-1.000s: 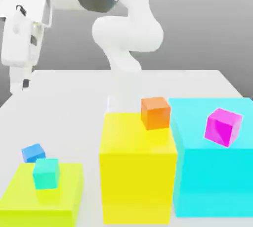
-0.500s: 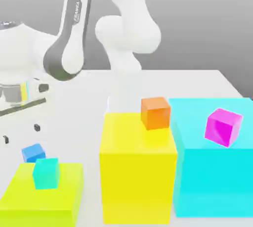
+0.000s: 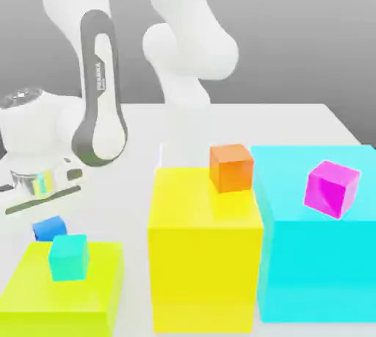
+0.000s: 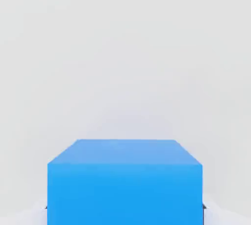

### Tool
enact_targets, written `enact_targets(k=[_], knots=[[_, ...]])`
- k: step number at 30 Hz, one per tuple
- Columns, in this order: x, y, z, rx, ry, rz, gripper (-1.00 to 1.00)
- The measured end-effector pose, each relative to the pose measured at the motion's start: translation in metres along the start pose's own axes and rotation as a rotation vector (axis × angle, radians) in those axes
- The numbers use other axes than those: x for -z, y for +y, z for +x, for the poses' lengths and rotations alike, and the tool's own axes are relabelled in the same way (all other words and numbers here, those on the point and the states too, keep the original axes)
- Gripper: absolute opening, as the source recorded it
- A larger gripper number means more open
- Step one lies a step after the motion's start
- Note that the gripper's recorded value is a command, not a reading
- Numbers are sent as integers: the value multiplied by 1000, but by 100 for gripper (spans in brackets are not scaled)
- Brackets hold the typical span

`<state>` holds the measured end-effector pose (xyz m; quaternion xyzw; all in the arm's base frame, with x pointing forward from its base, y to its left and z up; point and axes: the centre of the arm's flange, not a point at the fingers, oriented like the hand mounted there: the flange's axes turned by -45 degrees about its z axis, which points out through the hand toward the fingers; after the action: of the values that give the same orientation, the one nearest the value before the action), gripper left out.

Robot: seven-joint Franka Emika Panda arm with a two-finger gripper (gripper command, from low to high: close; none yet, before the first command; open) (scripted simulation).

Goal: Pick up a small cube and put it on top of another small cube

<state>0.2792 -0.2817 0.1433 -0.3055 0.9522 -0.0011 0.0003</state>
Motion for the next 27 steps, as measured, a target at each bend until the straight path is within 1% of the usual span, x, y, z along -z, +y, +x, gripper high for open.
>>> enact_targets(k=[6,14,21,23,26,27], knots=[[55,-2,-6,38,-3,0,-100],[114,-17,-86,527,-16,1,-100],[170,-12,-158,973,-8,1,-100],[168,-11,-168,1045,-3,0,-100],[130,-12,-169,1063,-1,0,-100],[122,-11,-169,1064,-2,0,100]])
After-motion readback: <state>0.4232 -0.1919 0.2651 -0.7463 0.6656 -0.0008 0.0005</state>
